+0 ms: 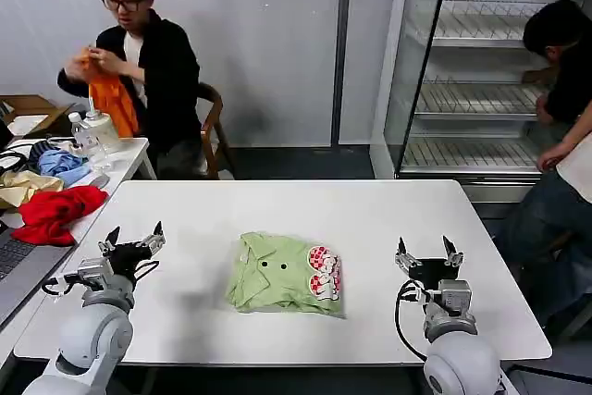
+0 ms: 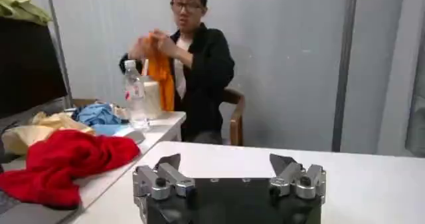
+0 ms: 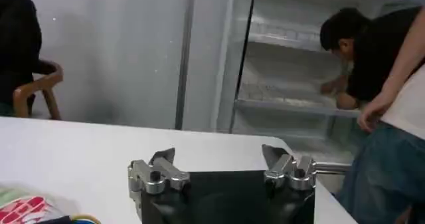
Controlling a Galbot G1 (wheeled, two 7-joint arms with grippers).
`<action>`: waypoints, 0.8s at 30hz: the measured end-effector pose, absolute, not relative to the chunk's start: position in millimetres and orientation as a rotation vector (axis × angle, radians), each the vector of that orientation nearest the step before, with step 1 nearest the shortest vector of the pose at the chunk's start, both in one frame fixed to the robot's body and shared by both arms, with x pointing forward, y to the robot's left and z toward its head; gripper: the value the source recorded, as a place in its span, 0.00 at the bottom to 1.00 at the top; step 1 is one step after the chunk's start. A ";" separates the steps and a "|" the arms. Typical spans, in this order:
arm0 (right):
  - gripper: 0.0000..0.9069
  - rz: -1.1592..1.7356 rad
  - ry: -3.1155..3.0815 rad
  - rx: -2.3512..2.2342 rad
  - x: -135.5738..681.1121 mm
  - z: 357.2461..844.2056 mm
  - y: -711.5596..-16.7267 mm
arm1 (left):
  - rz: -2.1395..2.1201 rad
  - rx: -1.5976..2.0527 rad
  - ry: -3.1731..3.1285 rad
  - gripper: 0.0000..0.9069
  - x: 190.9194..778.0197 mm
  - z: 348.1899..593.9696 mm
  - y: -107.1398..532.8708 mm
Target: Fold and organize the clothes.
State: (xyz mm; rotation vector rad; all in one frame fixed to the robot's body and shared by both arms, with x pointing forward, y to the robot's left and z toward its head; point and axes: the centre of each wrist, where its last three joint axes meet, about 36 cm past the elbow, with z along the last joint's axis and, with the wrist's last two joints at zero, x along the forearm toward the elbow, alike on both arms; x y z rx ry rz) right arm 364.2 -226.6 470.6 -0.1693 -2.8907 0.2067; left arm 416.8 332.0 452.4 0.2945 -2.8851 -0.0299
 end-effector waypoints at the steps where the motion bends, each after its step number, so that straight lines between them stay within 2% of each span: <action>1: 1.00 0.206 -2.891 -0.169 364.2 470.7 -226.7 | -0.030 0.294 -2.885 1.00 416.7 452.3 331.8; 24: 1.00 0.189 -2.900 -0.155 361.7 477.3 -225.1 | -0.034 0.290 -2.888 1.00 414.5 453.2 330.4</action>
